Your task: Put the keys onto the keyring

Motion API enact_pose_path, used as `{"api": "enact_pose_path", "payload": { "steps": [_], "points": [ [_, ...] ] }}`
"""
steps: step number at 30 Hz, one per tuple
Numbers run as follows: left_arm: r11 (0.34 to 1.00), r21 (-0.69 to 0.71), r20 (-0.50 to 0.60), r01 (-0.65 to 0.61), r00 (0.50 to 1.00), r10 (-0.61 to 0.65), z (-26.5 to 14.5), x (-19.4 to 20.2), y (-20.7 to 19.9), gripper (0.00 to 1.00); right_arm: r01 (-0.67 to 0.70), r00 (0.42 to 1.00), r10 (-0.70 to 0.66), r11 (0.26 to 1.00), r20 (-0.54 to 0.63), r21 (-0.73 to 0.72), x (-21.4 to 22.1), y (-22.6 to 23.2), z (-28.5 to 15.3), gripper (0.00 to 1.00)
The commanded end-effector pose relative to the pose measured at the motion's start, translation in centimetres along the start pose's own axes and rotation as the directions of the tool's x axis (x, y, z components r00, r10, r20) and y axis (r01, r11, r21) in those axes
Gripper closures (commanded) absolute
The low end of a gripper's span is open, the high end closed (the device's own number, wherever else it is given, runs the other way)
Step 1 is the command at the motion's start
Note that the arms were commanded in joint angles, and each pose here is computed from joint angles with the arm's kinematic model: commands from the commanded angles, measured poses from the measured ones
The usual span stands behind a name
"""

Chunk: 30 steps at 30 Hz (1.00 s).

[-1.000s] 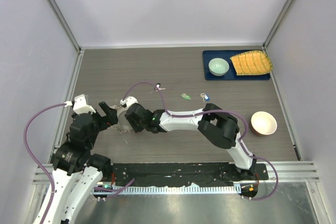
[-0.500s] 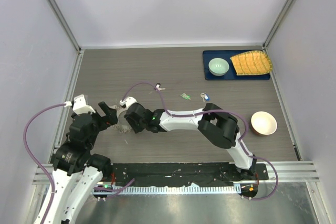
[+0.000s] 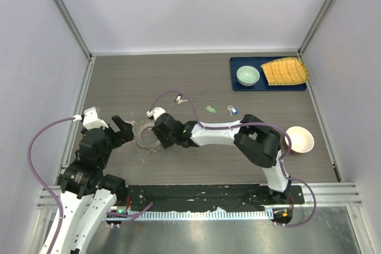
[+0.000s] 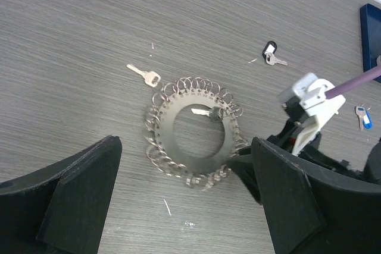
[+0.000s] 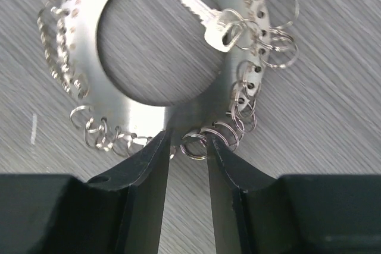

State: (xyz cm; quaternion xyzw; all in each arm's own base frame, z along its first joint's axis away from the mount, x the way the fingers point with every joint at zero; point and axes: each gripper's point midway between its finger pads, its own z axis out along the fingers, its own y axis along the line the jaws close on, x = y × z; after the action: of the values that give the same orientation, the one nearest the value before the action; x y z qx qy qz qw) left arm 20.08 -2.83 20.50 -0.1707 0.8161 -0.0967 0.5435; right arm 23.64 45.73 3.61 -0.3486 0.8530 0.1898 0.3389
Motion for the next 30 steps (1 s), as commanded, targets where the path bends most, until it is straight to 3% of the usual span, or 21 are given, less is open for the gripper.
{"api": "enact_pose_path", "payload": {
  "steps": [1, 10, 15, 20, 30],
  "points": [
    [1.000, 0.021, 0.029, 0.008, 1.000, -0.009, 0.4, -0.9, -0.6, 0.05, 0.007, 0.999, -0.005, 0.999, -0.039, 0.042, 0.8, -2.4, -2.6, 0.61],
    [1.000, 0.020, 0.020, 0.011, 1.000, -0.011, 0.5, -0.7, -0.6, 0.05, 0.043, 0.998, -0.045, 0.998, 0.049, 0.042, -2.2, -3.2, -7.2, 0.58],
    [1.000, 0.021, 0.020, 0.010, 1.000, -0.010, 0.6, -0.7, -0.5, 0.05, -0.001, 1.000, 0.000, 1.000, 0.013, 0.030, -1.4, -6.3, -6.4, 0.58],
    [1.000, 0.021, 0.008, 0.009, 1.000, -0.009, 0.8, -0.5, -0.6, 0.05, -0.031, 0.999, 0.032, 0.996, 0.003, -0.089, -0.4, -5.4, -5.9, 0.59],
    [1.000, 0.024, 0.005, 0.011, 1.000, -0.011, 0.9, -0.6, -0.7, 0.05, -0.145, 0.989, 0.147, 0.975, 0.000, -0.166, 1.9, -4.0, -4.0, 0.62]
  ]
}}
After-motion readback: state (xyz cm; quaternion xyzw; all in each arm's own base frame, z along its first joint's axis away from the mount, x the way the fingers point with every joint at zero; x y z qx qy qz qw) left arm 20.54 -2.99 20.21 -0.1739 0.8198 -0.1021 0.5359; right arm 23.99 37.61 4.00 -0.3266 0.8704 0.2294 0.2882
